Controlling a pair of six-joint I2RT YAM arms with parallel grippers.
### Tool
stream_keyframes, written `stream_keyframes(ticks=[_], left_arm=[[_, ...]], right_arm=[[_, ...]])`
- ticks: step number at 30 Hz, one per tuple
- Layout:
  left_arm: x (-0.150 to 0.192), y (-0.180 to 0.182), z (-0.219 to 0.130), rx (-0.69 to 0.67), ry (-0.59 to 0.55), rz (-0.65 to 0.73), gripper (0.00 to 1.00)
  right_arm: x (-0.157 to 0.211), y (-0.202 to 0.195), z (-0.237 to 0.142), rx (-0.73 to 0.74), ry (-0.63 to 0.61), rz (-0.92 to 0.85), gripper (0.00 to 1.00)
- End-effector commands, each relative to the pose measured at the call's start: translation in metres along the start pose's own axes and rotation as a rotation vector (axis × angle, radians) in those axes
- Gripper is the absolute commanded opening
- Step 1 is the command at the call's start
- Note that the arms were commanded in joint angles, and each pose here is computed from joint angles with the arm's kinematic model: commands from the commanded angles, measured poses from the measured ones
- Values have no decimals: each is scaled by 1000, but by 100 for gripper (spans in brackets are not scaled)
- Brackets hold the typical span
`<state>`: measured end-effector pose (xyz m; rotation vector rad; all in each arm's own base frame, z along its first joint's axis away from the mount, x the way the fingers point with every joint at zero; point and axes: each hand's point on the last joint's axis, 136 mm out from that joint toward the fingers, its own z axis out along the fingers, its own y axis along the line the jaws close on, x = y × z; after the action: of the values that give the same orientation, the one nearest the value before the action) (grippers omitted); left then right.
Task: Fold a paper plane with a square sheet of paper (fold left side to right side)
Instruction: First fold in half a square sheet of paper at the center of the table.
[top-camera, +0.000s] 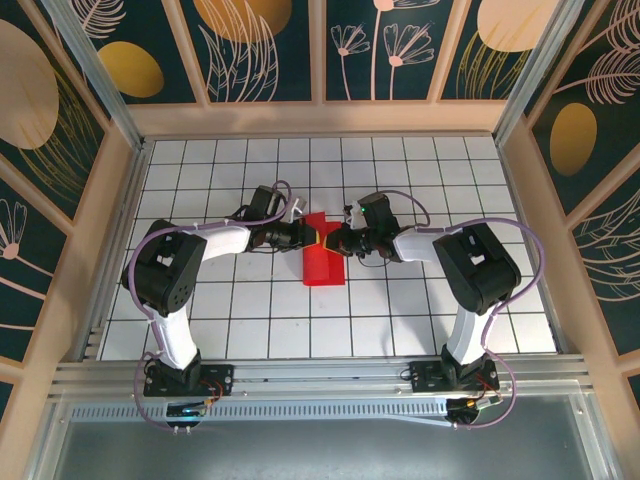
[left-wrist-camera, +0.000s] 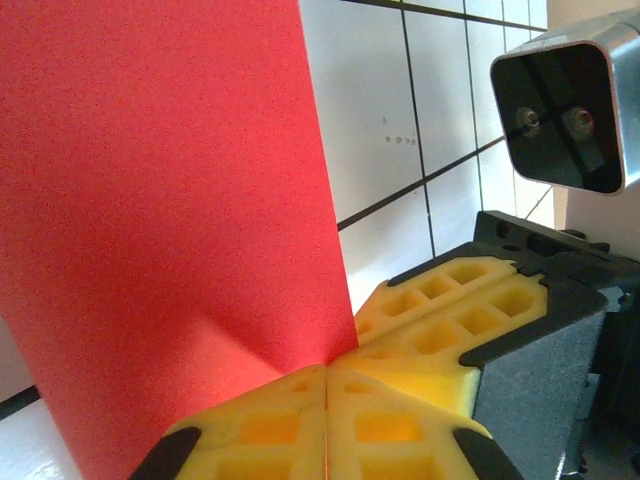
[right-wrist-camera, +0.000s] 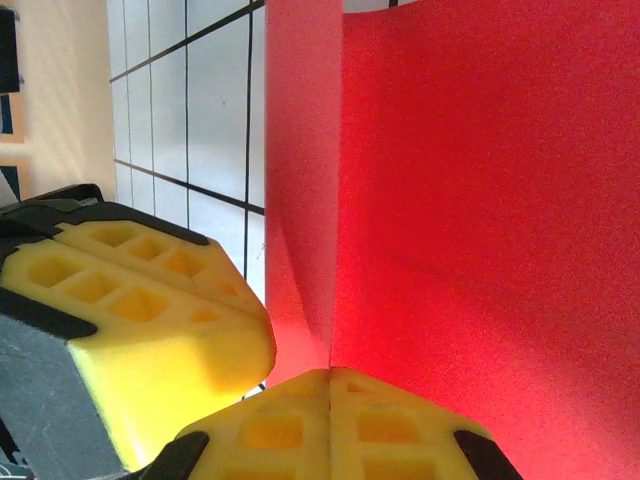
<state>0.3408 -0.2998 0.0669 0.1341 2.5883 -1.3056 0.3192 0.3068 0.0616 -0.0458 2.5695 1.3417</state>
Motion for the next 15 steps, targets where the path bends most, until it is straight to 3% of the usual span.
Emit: stream_keyframes(ticks=[1,8,15], left_arm=[[-15,-21,-15,-7,-66,69,14],[-38,-30,-45,-93,-228,122,33],[-37,-7,-67,-220,-341,99,51]], right_arm=[[-5,4,-1,28,-11,-27,0],[-5,-4,-3,75,-13,-18,0],[-4,-9,-6,112,-21,-7,0]])
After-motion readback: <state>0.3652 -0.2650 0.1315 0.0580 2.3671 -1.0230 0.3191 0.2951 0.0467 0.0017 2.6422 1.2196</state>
